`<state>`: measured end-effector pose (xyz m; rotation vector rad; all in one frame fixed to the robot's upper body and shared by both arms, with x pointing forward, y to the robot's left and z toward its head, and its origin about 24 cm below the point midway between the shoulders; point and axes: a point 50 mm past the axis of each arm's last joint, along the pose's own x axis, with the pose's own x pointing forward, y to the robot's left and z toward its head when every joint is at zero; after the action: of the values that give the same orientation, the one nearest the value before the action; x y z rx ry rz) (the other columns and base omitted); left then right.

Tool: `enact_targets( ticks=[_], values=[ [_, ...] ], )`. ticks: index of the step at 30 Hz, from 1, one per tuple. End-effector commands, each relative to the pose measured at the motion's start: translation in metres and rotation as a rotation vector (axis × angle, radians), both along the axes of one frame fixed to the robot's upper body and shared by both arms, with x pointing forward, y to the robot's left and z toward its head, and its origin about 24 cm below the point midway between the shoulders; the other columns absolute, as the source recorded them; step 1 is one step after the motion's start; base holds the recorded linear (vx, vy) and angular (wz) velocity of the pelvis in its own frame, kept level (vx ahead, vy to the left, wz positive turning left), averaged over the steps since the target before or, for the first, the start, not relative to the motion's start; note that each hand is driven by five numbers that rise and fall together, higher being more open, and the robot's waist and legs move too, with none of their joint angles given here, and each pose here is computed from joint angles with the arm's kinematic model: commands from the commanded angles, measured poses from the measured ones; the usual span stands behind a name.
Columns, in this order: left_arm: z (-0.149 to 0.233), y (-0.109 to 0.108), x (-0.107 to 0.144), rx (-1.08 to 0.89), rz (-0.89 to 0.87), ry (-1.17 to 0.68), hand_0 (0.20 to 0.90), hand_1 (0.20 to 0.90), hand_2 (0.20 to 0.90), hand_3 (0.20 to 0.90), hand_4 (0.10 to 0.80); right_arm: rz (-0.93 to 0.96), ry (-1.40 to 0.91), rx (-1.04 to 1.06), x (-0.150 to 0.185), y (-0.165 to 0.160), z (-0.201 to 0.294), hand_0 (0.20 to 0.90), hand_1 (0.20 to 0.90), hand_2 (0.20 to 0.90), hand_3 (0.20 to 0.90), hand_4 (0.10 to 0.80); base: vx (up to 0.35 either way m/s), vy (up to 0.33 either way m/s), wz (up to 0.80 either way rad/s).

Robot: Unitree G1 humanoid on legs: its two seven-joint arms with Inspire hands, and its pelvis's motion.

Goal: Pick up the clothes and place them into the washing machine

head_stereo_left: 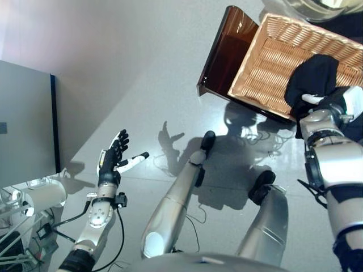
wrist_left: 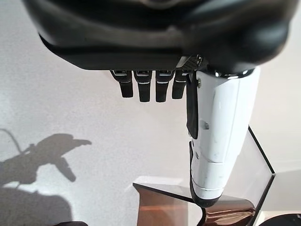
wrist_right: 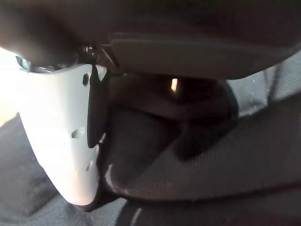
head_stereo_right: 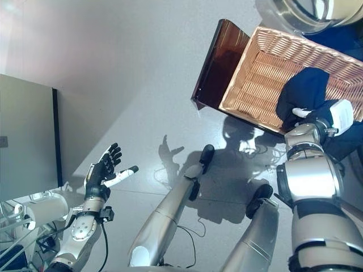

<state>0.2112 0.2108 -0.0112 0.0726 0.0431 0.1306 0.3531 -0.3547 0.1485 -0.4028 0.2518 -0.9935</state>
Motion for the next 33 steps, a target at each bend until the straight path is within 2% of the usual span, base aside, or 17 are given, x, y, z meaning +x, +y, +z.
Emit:
enact_targets(
  ticks=[1, 2, 3, 4, 9, 14, 18, 24, 33],
  values=[
    [0.026, 0.034, 0.007, 0.075, 0.099, -0.147, 0.900, 0.900, 0.900, 0.900, 0.800, -0.048, -0.389, 0.076, -0.006, -0.018, 0.034, 0.200, 0.200, 0.200, 0.200, 0.300, 0.018, -0.006, -0.08],
    [0.024, 0.035, 0.008, 0.076, 0.113, -0.137, 0.900, 0.900, 0.900, 0.900, 0.800, -0.039, -0.430, 0.123, -0.004, -0.014, 0.031, 0.200, 0.200, 0.200, 0.200, 0.300, 0.023, 0.002, -0.09],
    [0.019, 0.037, 0.009, 0.075, 0.133, -0.117, 0.900, 0.900, 0.900, 0.900, 0.800, -0.012, -0.551, 0.263, 0.003, 0.001, 0.023, 0.200, 0.200, 0.200, 0.200, 0.300, 0.016, 0.008, -0.09],
    [0.019, 0.037, 0.009, 0.078, 0.134, -0.116, 0.900, 0.900, 0.900, 0.900, 0.800, -0.012, -0.552, 0.267, 0.003, 0.001, 0.022, 0.200, 0.200, 0.200, 0.200, 0.300, 0.013, 0.013, -0.20],
    [-0.003, 0.036, 0.006, 0.031, 0.180, -0.017, 0.900, 0.900, 0.900, 0.900, 0.800, 0.140, -0.774, 0.524, 0.023, 0.058, 0.004, 0.200, 0.200, 0.200, 0.200, 0.300, -0.005, 0.016, -0.40],
    [-0.027, 0.032, -0.001, -0.040, 0.210, 0.086, 0.900, 0.900, 0.900, 0.900, 0.800, 0.205, -0.879, 0.705, 0.018, 0.091, -0.029, 0.200, 0.200, 0.200, 0.200, 0.300, 0.013, -0.008, -0.44],
    [-0.049, 0.031, -0.012, -0.080, 0.255, 0.188, 0.900, 0.900, 0.900, 0.900, 0.800, 0.244, -0.964, 0.896, -0.008, 0.121, -0.077, 0.200, 0.200, 0.200, 0.200, 0.300, 0.120, -0.041, -0.20],
    [-0.067, 0.031, -0.029, -0.113, 0.294, 0.263, 0.900, 0.900, 0.900, 0.900, 0.800, 0.254, -1.014, 1.005, -0.040, 0.131, -0.115, 0.200, 0.200, 0.200, 0.200, 0.300, 0.071, -0.023, -0.16],
    [-0.103, 0.038, -0.067, -0.066, 0.397, 0.502, 0.900, 0.900, 0.900, 0.900, 0.800, 0.176, -1.046, 1.192, -0.088, 0.148, -0.165, 0.200, 0.200, 0.200, 0.200, 0.300, 0.100, -0.019, -0.08]
  ],
)
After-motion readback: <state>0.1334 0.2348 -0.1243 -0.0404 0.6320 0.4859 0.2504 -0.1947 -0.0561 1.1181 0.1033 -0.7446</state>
